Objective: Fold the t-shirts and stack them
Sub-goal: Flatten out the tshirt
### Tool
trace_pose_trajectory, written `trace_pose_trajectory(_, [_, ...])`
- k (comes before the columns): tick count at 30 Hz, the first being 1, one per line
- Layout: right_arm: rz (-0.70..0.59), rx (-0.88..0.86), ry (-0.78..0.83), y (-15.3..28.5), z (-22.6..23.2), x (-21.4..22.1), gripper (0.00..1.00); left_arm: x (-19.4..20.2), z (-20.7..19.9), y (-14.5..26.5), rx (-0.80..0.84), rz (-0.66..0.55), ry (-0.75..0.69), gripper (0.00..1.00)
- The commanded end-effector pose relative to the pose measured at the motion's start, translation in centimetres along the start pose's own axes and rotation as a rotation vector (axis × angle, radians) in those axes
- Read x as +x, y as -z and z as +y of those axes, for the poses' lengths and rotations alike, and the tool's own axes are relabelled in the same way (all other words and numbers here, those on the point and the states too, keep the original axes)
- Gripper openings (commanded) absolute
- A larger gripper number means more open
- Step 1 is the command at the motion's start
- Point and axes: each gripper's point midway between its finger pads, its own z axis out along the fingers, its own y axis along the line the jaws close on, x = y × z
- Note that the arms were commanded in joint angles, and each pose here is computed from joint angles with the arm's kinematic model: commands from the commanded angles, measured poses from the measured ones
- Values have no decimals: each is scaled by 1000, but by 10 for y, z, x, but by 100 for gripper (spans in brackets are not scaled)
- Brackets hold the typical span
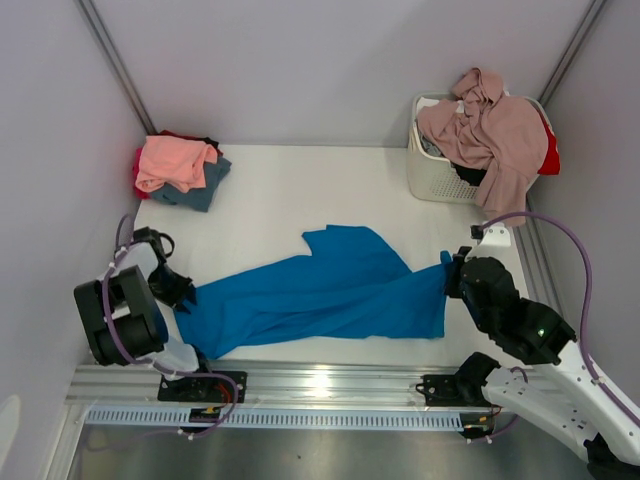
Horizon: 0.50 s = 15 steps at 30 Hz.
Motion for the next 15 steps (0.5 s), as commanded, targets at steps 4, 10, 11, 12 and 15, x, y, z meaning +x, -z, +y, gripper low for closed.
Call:
trace_pose_trajectory(4, [-28,4,-25,1,0,-6,2,-32,-20,1,56,-28,12,31])
trace_pose_trajectory(10, [-34,-32,-24,0,8,-10,56,-44,-30,7,79,-54,17,33])
trace_pose_trajectory(11, [-36,-38,-28,1,9,-11,71,-43,-31,7,89,-51,18,33])
trace_pose_trajectory(12, [-36,-40,-26,0,10,-11,77,-44,-33,8,98,-58,15,33])
trace_pose_trajectory(15, [-70,-49,-37,-1,15,-24,84,-41,-39,8,142,-49,15,33])
